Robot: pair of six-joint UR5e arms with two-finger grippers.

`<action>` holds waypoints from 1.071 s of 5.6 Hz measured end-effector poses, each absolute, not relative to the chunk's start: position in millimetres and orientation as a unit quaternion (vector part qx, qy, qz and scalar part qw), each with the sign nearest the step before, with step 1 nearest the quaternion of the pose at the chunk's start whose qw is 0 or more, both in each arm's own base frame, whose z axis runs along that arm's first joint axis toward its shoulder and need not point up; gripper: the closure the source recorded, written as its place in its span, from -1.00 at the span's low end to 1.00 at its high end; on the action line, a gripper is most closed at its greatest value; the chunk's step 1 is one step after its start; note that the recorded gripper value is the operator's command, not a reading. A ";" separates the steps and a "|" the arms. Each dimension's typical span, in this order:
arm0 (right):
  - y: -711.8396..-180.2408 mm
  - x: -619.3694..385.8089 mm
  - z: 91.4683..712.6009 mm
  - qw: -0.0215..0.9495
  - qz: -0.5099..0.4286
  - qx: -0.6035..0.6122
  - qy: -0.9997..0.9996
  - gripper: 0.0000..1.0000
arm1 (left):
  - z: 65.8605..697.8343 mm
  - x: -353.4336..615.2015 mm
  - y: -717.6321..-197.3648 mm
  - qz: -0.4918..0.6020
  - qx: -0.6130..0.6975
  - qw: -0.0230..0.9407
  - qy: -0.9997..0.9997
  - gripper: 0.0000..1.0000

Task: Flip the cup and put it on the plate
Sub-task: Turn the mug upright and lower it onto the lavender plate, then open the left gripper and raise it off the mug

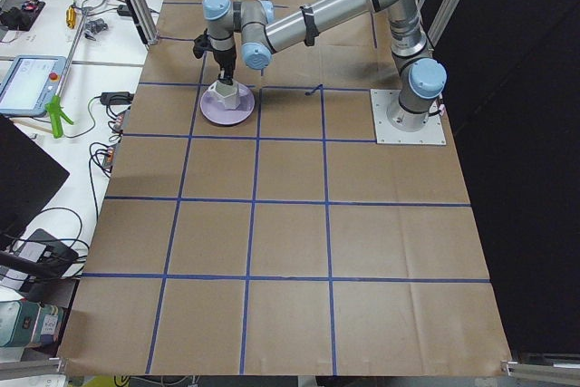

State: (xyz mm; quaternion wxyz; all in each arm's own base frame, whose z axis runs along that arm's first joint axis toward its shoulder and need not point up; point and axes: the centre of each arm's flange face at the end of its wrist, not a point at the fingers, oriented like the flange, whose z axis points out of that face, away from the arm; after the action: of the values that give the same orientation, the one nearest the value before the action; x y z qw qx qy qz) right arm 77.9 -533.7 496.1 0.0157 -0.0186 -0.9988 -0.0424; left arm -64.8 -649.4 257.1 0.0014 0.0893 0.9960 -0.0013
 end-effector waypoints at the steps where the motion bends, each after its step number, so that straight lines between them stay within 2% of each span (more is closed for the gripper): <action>1: -533.7 77.9 496.1 0.016 -0.042 -0.019 -0.999 -1.00 | 255.0 -64.9 -648.1 0.000 0.089 0.002 0.996 -0.97; 3: -533.7 77.8 496.1 0.016 -0.042 -0.019 -0.999 -1.00 | 275.6 -65.7 -650.0 -0.013 0.087 0.005 0.996 -0.97; 6: -533.8 77.8 496.0 0.016 -0.042 -0.019 -0.999 -1.00 | 383.9 -90.0 -619.8 0.001 0.064 -0.002 0.998 -0.97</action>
State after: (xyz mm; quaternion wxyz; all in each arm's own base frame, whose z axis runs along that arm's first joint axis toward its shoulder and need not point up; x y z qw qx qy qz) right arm 77.8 -533.8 496.0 0.0157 -0.0187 -0.9988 -0.0425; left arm -90.0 -619.8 383.9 -0.0016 0.0637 0.9980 0.0014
